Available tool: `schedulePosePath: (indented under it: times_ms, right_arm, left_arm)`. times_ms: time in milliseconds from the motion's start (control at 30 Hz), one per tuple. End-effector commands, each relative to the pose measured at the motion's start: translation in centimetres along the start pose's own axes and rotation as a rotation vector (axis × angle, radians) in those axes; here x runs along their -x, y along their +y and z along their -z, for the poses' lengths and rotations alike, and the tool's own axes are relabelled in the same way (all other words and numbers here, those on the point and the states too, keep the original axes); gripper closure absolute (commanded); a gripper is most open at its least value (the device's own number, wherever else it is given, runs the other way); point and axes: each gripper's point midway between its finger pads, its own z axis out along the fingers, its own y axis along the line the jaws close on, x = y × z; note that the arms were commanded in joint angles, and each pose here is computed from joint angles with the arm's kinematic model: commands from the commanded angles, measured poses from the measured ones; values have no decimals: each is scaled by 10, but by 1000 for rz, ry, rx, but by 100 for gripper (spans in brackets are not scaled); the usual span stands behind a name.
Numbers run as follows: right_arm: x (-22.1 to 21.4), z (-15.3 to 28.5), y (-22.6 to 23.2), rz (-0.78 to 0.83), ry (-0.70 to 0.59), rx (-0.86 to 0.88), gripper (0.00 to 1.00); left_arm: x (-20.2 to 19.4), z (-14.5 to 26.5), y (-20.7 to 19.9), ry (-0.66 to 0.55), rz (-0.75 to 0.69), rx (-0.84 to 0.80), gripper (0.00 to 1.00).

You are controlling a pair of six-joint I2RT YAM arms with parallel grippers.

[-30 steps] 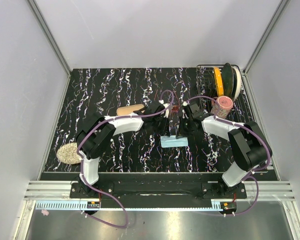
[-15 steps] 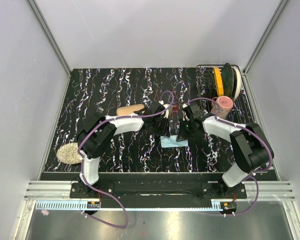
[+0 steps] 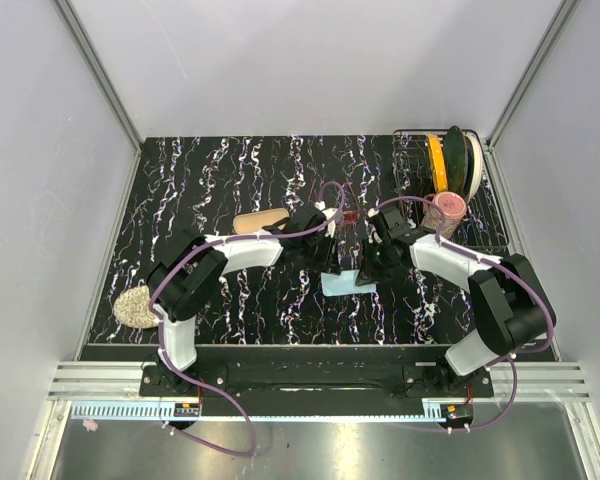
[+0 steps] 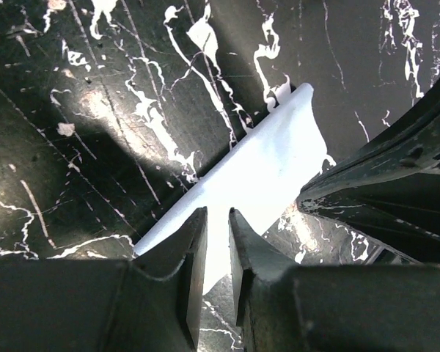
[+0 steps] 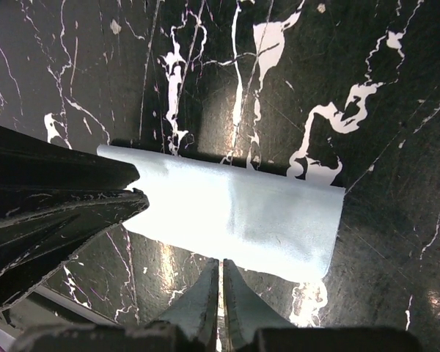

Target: Organize the sunglasses

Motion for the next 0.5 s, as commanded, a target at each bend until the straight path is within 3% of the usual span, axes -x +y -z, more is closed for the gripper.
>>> schedulePosePath:
  times_ms: [0,200,300,467]
  right_arm:
    - [28,10,12,14,-89,10,89]
    - [45,2,21,10,-110,38,84]
    - [51,-7,27,-5,-97,57,87]
    - [52,-25,28,-41,-66,74,89]
  left_arm:
    - [28,22,-9,-108,-24,19,78]
    - [43,35,-3,-140,-15,13,78]
    - [28,25,-19,-78,-7,-64,83]
    - [15,13,-9,-51,35,-19,87]
